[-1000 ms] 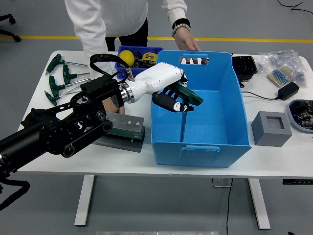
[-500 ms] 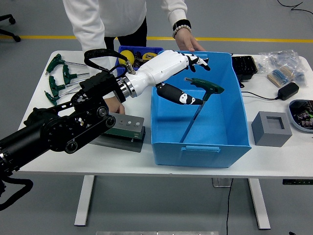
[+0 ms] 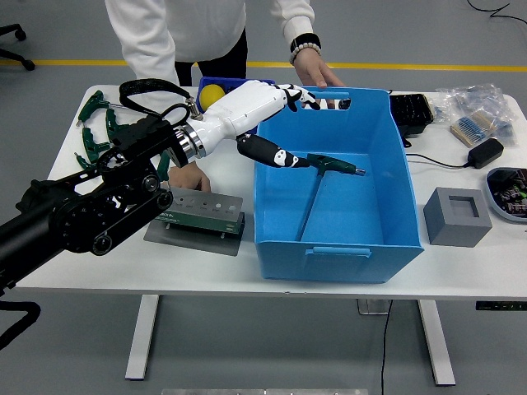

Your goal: Lift tool from toolbox,place it in box,lift tool from toolbox,place it in box

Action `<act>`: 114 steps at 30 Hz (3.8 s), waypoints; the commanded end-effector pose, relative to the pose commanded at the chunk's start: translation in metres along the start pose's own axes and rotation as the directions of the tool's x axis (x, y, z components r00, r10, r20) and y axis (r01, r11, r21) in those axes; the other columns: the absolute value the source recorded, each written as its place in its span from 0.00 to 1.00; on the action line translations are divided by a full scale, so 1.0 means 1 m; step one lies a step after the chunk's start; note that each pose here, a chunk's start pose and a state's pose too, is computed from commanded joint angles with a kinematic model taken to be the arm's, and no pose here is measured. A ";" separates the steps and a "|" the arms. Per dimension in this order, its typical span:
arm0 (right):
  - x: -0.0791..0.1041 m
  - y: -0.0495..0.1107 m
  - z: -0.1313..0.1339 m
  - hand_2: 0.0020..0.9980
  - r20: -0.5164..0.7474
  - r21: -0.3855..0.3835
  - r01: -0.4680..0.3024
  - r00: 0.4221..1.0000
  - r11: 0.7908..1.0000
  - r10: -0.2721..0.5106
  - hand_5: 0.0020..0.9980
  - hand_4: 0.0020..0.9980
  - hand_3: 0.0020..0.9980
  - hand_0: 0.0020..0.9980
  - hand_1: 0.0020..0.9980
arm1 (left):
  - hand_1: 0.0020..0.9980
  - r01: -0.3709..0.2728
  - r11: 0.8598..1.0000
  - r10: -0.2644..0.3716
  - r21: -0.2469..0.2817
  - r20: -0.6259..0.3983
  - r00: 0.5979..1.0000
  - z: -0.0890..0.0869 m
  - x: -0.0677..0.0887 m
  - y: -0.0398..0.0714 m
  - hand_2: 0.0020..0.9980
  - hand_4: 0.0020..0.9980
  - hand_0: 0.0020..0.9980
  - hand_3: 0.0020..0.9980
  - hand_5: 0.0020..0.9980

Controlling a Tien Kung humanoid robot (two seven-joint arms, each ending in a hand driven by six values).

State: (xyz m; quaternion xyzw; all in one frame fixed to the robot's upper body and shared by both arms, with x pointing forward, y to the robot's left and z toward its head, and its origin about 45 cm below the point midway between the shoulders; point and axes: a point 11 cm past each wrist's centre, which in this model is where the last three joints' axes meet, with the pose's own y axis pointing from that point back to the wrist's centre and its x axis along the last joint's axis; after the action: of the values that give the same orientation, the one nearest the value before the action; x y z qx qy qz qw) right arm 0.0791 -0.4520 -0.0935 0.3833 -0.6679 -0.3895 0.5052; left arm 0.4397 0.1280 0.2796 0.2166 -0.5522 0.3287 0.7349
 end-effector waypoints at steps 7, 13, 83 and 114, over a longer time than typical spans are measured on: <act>0.000 0.000 0.004 0.76 0.002 -0.007 0.000 1.000 1.000 0.000 0.72 0.83 0.59 0.73 0.71 | 0.57 0.046 0.991 -0.049 0.123 0.023 0.999 -0.044 0.002 0.030 0.60 0.91 0.65 0.62 0.88; 0.000 0.000 0.004 0.76 0.005 -0.008 -0.002 1.000 1.000 0.002 0.72 0.83 0.59 0.73 0.70 | 0.55 0.137 0.976 -0.147 0.171 0.045 0.988 -0.066 -0.013 0.053 0.59 0.89 0.67 0.60 0.98; 0.005 0.000 0.001 0.76 0.016 -0.005 -0.010 1.000 1.000 0.010 0.72 0.83 0.59 0.73 0.70 | 0.20 0.361 0.856 -0.443 0.370 0.166 0.881 -0.121 -0.046 0.109 0.16 0.87 0.52 0.10 1.00; 0.004 0.000 0.004 0.76 0.017 -0.010 -0.009 1.000 1.000 0.010 0.72 0.83 0.59 0.73 0.70 | 0.02 0.274 0.912 -0.328 0.304 0.142 0.934 -0.118 -0.034 0.105 0.04 0.85 0.18 0.03 1.00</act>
State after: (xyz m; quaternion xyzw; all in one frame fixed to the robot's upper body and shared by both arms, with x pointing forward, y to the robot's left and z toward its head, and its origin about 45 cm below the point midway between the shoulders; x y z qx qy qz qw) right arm 0.0748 -0.4557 -0.0928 0.3742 -0.6721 -0.3937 0.5032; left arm 0.4369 0.2732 0.2077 0.4313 -0.5278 0.2633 0.6827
